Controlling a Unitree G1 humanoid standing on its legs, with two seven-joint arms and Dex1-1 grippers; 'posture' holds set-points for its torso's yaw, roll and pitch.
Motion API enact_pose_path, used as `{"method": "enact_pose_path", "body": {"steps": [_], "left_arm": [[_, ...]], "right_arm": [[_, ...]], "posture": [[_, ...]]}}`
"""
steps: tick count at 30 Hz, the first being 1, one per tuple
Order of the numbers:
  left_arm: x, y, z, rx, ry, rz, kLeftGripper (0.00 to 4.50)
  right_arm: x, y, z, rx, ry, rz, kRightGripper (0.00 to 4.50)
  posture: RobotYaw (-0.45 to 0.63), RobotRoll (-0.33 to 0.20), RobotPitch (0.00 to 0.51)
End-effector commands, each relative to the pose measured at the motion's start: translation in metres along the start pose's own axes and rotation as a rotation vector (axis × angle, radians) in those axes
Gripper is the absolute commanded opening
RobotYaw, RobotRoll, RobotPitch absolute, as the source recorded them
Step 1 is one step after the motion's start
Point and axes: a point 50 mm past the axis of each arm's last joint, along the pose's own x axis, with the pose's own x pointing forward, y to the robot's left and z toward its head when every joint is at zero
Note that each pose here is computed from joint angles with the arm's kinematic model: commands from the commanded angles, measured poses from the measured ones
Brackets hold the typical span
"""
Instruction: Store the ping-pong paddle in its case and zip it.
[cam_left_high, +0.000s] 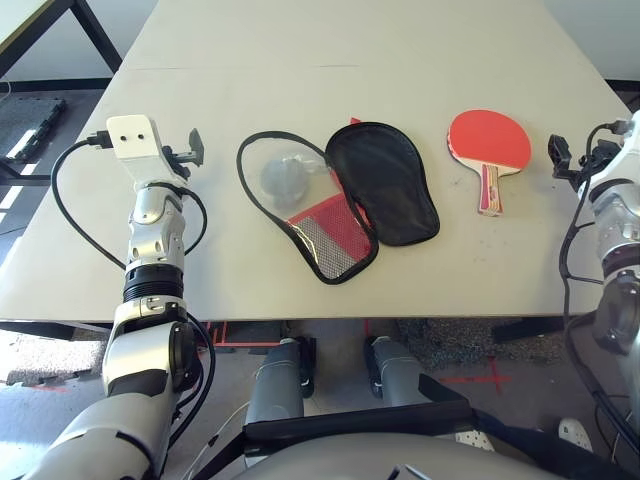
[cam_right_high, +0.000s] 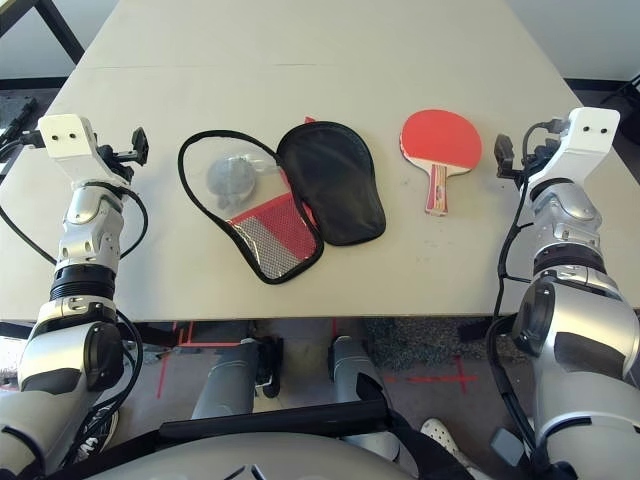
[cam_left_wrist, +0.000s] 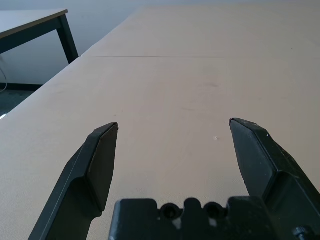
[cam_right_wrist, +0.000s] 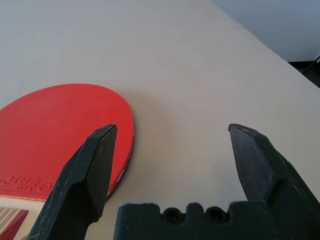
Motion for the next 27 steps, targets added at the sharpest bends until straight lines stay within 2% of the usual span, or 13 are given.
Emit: {"method": "enact_pose_path", "body": {"steps": [1, 4, 7, 10, 13, 17, 21, 27], "left_arm": [[-0.002, 0.006, -0.003, 0.012, 0.009, 0.020, 4.50], [-0.001, 0.013, 0.005, 0.014, -0.020, 0.053, 4.50], [0.004, 0.017, 0.023, 0.020, -0.066, 0.057, 4.50], [0.011, 0.008, 0.050, 0.051, -0.123, -0.035, 4.50], [0.014, -0.015, 0.076, 0.083, -0.159, -0.203, 4.50], [0.002, -0.065, 0.098, 0.148, -0.149, -0.535, 4.50], [-0.019, -0.103, 0.104, 0.158, -0.138, -0.800, 4.50], [-0.050, -0.135, 0.095, 0.195, -0.065, -1.092, 4.50]], "right_arm": [[-0.001, 0.001, -0.007, 0.007, 0.027, -0.003, 4.45], [-0.001, 0.002, -0.008, 0.008, 0.032, 0.000, 4.45], [0.000, 0.004, -0.007, 0.009, 0.031, 0.001, 4.45], [0.001, 0.006, -0.006, 0.011, 0.029, 0.008, 4.45], [0.002, 0.007, -0.006, 0.007, 0.029, 0.015, 4.45], [0.001, 0.006, -0.009, 0.000, 0.035, -0.011, 4.45], [0.001, 0.007, -0.011, 0.021, 0.048, -0.024, 4.45], [0.004, 0.013, -0.011, 0.046, 0.065, -0.029, 4.45]], "posture": [[-0.01, 0.000, 0.171], [0.00, 0.000, 0.168], [0.00, 0.000, 0.166], [0.00, 0.000, 0.168], [0.00, 0.000, 0.170], [0.00, 0.000, 0.172], [-0.02, 0.000, 0.175], [-0.04, 0.000, 0.178]]}}
